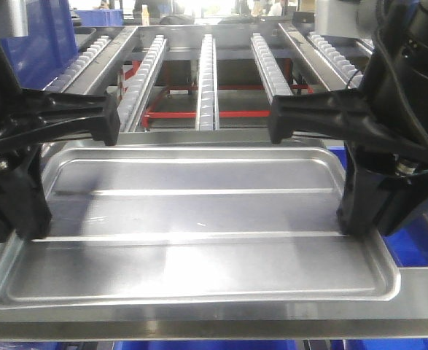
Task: Grab silver tray and place in blue box
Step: 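Pull the gripped tray toward the robot off the conveyor shelf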
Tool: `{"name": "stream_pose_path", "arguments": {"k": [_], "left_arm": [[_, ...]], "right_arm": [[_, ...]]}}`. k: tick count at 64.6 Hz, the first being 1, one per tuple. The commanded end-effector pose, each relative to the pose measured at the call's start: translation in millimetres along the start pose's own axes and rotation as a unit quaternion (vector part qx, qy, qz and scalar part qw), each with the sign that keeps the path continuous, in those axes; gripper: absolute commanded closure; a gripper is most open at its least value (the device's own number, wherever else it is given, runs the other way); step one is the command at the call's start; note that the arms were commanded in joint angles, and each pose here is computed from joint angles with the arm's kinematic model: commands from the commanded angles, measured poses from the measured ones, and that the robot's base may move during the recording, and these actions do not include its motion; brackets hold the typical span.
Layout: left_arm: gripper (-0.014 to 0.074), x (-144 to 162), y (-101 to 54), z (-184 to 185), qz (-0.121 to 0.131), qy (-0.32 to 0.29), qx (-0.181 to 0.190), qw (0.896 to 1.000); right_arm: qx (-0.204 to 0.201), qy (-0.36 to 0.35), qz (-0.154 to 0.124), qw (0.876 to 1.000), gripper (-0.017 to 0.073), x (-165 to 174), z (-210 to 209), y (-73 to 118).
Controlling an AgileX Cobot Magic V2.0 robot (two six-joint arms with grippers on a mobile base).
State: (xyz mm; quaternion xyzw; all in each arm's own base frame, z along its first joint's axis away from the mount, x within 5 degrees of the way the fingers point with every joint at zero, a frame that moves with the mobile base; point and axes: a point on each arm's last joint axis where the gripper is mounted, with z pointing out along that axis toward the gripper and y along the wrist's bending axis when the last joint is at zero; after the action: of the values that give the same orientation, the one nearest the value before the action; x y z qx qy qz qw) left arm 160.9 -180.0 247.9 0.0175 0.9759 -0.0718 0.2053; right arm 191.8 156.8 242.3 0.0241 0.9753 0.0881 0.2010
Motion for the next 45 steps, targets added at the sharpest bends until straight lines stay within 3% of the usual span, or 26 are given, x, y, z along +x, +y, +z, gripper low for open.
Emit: {"name": "stream_pose_path", "arguments": {"k": [1,45], "left_arm": [[0.0607,-5.4,0.0,-13.1,0.002,-0.025,0.010,1.000],[0.0607,-5.4,0.2,-13.1,0.002,-0.025,0.009,1.000]], "right_arm": [[-0.012,-0.034,-0.009,0.999,0.0501,-8.0,-13.7,0.4],[-0.008,-0.032,-0.009,0.999,0.0501,-7.5,-13.6,-0.2]]}}
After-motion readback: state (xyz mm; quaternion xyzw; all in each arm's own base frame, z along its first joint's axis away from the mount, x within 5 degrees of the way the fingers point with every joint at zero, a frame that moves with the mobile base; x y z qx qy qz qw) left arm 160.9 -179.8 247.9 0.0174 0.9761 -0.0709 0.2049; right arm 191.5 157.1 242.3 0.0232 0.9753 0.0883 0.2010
